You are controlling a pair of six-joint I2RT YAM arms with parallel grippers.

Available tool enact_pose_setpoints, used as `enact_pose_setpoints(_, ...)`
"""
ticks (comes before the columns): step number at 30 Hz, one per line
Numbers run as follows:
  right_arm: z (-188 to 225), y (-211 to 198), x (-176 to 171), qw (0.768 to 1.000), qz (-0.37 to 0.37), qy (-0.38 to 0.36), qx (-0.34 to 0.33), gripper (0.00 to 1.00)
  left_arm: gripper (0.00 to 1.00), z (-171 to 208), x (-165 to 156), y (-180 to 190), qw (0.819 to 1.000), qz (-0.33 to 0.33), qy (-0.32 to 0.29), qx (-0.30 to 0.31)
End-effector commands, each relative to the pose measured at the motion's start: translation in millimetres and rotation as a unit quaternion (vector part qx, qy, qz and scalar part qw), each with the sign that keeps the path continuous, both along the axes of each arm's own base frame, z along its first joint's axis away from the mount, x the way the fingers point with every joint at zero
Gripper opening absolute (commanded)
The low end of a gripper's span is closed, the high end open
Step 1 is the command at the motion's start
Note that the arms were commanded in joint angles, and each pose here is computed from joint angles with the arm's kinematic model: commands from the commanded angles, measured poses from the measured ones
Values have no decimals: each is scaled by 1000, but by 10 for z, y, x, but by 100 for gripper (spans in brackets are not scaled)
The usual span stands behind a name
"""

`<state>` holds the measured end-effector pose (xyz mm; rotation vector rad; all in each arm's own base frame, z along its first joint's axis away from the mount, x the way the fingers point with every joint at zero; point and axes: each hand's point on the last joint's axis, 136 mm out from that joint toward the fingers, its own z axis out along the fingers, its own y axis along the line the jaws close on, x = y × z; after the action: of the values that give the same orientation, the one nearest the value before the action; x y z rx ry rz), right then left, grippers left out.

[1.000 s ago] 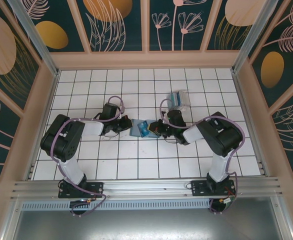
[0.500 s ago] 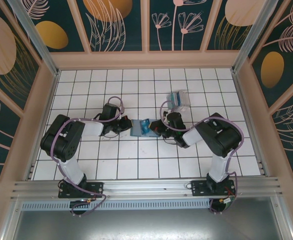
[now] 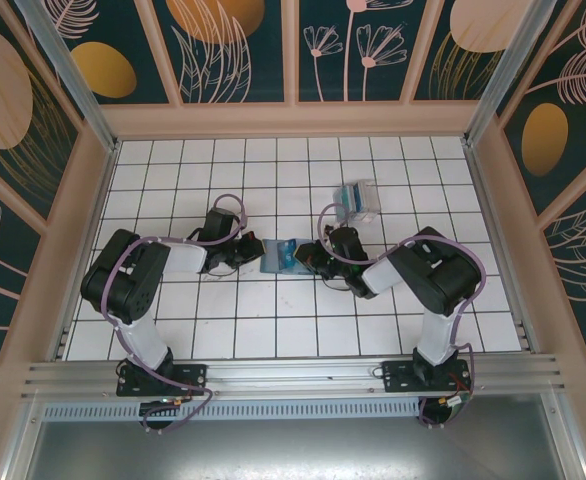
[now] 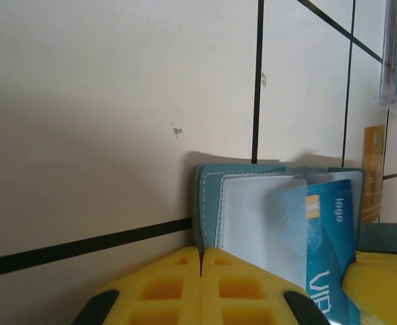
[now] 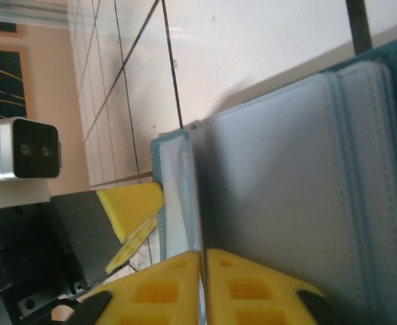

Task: Put the credit cards into the card holder
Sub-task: Insert the credit card into the card slot.

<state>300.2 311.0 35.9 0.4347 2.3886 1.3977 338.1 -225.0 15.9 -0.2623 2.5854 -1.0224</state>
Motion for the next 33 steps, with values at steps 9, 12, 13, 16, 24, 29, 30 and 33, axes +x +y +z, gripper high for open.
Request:
enact_pose_setpoints(9, 46, -34, -117, 993, 68, -22, -91, 24, 0, -95, -72, 131, 999, 26, 14, 20)
enact_pose_setpoints(12, 33, 32, -109, 992, 86, -21, -91, 9, 0, -106, -76, 115, 999, 25, 15, 14)
enact_pose_setpoints(13, 11, 51, -115, 992, 91, -17, -90, 5, 0, -108, -74, 112, 999, 25, 15, 13)
enact_pose_setpoints(16, -44, 111, -122, 990, 107, -10, -87, 0, 0, -103, -72, 92, 1000, 22, 15, 8)
enact_pose_setpoints(24, -110, 215, -159, 984, 155, 9, -87, 0, 0, -48, -63, 98, 1000, 19, 7, 11)
enact_pose_setpoints(29, -96, 300, -208, 981, 175, 28, -72, 0, 0, -59, -65, 103, 1000, 23, 9, 11)
enact_pose_setpoints(30, -89, 307, -209, 982, 175, 28, -72, 0, 0, -48, -63, 100, 1000, 24, 8, 8)
enact_pose_setpoints(33, -106, 304, -187, 982, 170, 29, -78, 0, 0, -26, -50, 94, 1000, 25, 3, 4)
